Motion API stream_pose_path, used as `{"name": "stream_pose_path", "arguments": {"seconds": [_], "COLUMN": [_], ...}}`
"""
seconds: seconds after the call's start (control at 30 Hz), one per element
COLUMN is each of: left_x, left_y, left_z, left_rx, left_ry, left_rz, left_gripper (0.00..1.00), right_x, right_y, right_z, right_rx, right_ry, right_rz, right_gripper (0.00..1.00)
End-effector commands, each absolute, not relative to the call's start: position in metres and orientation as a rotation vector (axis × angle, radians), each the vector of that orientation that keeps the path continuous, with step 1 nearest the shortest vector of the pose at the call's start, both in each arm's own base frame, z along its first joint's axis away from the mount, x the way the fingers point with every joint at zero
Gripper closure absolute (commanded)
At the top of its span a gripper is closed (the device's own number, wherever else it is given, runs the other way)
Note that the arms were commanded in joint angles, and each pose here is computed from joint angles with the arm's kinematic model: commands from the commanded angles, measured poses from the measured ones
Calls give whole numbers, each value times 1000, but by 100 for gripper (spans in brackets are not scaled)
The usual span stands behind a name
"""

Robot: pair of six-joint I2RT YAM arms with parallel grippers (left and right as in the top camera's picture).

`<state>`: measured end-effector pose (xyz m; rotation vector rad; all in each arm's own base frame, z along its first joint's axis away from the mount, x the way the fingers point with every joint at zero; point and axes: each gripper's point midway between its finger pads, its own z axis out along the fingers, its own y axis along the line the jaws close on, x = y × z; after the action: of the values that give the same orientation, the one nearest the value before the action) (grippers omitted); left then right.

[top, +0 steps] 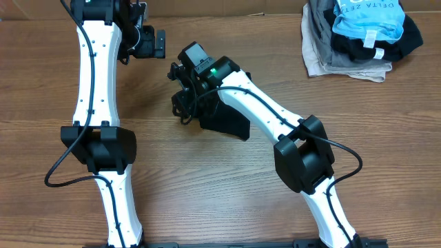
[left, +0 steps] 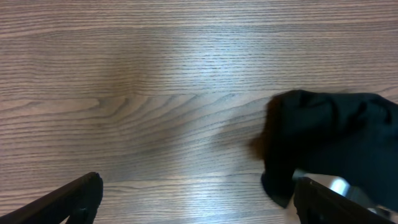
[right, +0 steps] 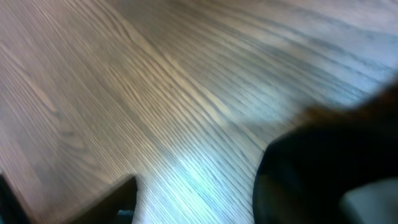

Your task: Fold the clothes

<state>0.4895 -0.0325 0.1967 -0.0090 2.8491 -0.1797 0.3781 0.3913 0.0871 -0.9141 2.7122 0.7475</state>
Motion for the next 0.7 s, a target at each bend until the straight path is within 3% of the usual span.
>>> {"name": "stream_pose_path", "arguments": {"seconds": [0.0,0.23,0.33,0.47,0.67], "left_x": [490,490,489,489,490], "left_y": [-34,-34,-34,-34,-34], "left_z": [191,191,191,190,190], "left_rx": [20,21,21,26,26], "left_ry": [2862,2862,2865,2867,2864], "left_rz": [-163,-164,-164,-162,-162], "left_gripper": [0,0,0,0,0], "right_x": [406,424,432,430,420], "right_y": [369,308,261,219,214], "right_z": [128,190,197,181,146], "right_rx": [-800,-636,-470,-441,-538], "right_ry": [2693,2745,2823,2925,3005], "right_rz": [721,653,519,452,461], "right_gripper": [21,13,0,0,7]}}
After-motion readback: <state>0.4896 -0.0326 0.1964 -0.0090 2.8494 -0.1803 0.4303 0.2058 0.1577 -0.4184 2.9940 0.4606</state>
